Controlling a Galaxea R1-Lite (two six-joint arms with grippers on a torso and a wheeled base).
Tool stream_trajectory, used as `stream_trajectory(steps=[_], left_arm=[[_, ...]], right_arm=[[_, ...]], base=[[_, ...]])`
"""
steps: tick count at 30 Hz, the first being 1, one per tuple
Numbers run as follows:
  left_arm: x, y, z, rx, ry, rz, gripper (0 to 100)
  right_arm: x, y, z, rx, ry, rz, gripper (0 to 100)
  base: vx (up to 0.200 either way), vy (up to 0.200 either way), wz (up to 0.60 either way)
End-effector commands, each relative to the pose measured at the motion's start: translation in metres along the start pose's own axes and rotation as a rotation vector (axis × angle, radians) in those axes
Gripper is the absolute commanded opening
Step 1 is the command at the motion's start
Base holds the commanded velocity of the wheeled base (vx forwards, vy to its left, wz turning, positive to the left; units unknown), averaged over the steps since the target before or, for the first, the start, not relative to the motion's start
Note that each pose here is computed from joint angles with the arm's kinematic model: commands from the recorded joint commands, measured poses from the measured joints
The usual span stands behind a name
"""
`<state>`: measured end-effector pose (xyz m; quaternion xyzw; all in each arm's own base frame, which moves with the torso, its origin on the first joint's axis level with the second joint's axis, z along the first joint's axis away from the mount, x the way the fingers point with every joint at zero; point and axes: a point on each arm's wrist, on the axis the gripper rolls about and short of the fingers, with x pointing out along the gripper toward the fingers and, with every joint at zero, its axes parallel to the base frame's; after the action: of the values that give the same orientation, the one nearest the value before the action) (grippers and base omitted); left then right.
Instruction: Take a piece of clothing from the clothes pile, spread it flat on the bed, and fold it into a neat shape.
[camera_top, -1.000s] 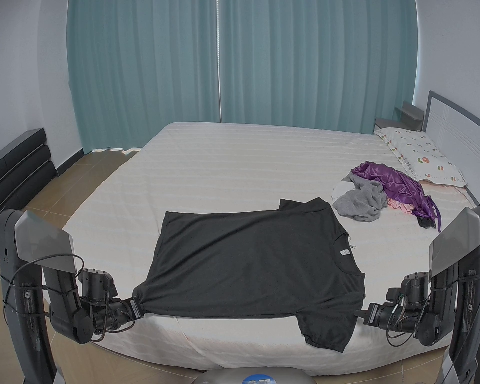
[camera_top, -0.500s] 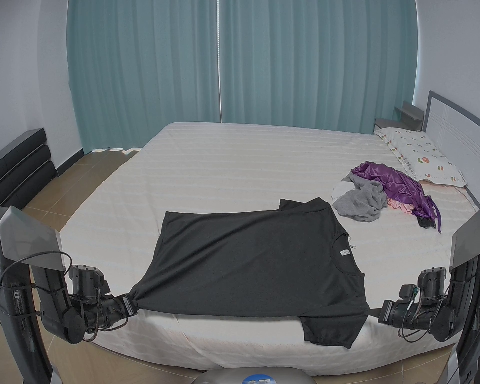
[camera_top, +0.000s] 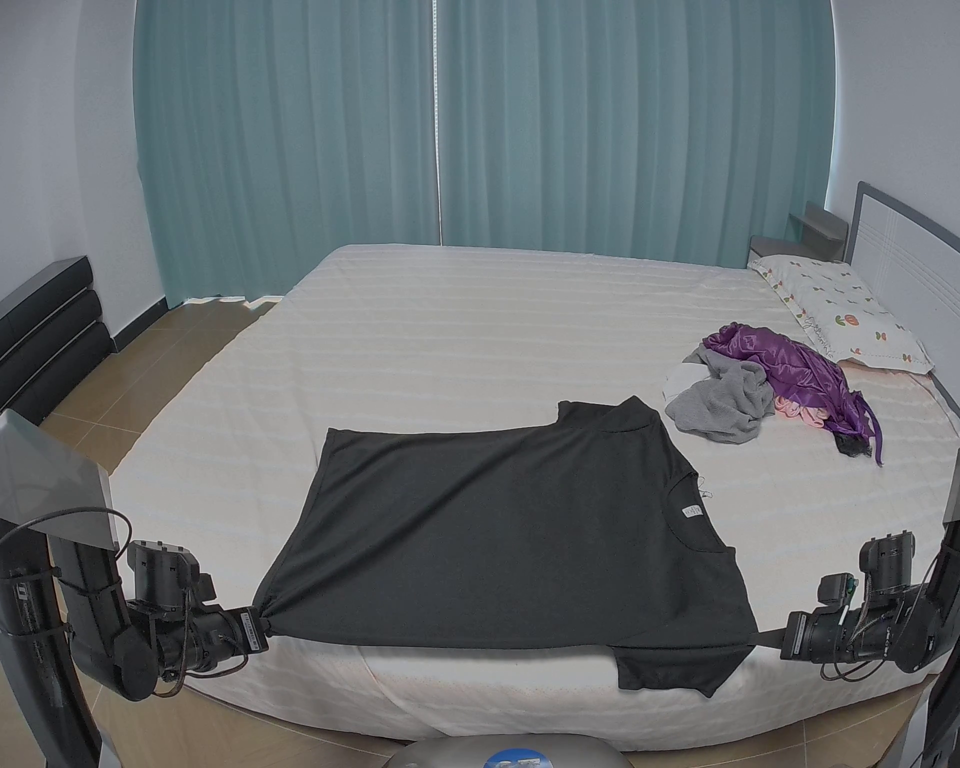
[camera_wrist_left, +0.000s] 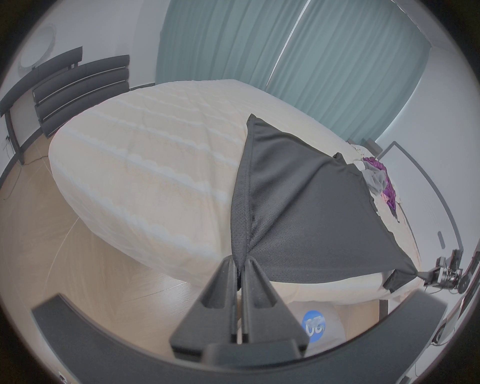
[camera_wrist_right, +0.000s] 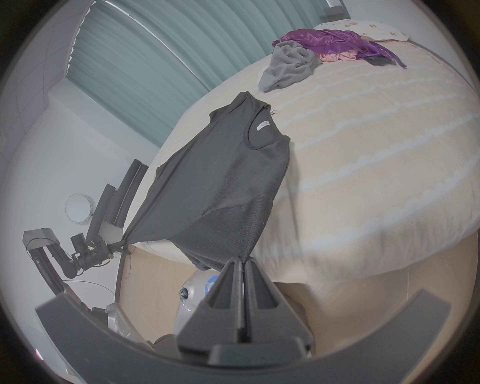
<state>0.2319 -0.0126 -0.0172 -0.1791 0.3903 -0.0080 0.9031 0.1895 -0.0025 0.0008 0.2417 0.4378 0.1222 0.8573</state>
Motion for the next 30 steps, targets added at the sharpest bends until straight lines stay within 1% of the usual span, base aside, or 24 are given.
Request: stream_trajectory(steps=[1, 4, 5, 6, 8, 9, 12, 16, 18, 22, 25, 30], left_arm=[[-0.007, 0.0, -0.006, 0.029, 0.022, 0.006, 0], [-0.008, 0.001, -0.009, 0.042, 0.036, 0.011, 0], [-0.008, 0.001, -0.009, 0.042, 0.036, 0.011, 0], [-0.01, 0.002, -0.012, 0.054, 0.05, 0.014, 0], [-0.012, 0.002, -0.015, 0.069, 0.06, 0.016, 0], [-0.014, 0.002, -0.017, 0.096, 0.072, 0.015, 0], [-0.016, 0.002, -0.02, 0.116, 0.087, 0.015, 0], [-0.019, 0.001, -0.024, 0.13, 0.102, 0.015, 0], [-0.024, 0.001, -0.027, 0.163, 0.11, 0.017, 0], [-0.028, 0.0, -0.025, 0.179, 0.103, 0.017, 0], [-0.032, 0.0, -0.027, 0.19, 0.125, 0.03, 0], [-0.043, -0.001, -0.027, 0.225, 0.15, 0.037, 0]], right_arm=[[-0.016, 0.004, -0.002, -0.019, -0.012, 0.008, 0], [-0.021, 0.005, -0.006, -0.058, 0.014, 0.002, 0], [-0.021, 0.005, -0.006, -0.058, 0.014, 0.002, 0], [-0.026, 0.005, -0.007, -0.08, 0.017, -0.006, 0], [-0.029, 0.005, -0.007, -0.084, 0.016, -0.011, 0], [-0.033, 0.003, -0.009, -0.083, 0.016, -0.024, 0], [-0.039, 0.001, -0.01, -0.098, 0.021, -0.04, 0], [-0.043, -0.001, -0.018, -0.136, 0.078, -0.053, 0], [-0.042, -0.002, -0.019, -0.151, 0.093, -0.056, 0], [-0.044, -0.002, -0.02, -0.153, 0.095, -0.059, 0], [-0.046, -0.001, -0.023, -0.164, 0.115, -0.061, 0], [-0.049, -0.001, -0.024, -0.165, 0.119, -0.065, 0]], base=[[0.0, 0.0, 0.0], [0.0, 0.0, 0.0], [0.0, 0.0, 0.0], [0.0, 0.0, 0.0], [0.0, 0.0, 0.0], [0.0, 0.0, 0.0], [0.0, 0.0, 0.0], [0.0, 0.0, 0.0], [0.0, 0.0, 0.0], [0.0, 0.0, 0.0], [0.0, 0.0, 0.0], [0.0, 0.0, 0.0]])
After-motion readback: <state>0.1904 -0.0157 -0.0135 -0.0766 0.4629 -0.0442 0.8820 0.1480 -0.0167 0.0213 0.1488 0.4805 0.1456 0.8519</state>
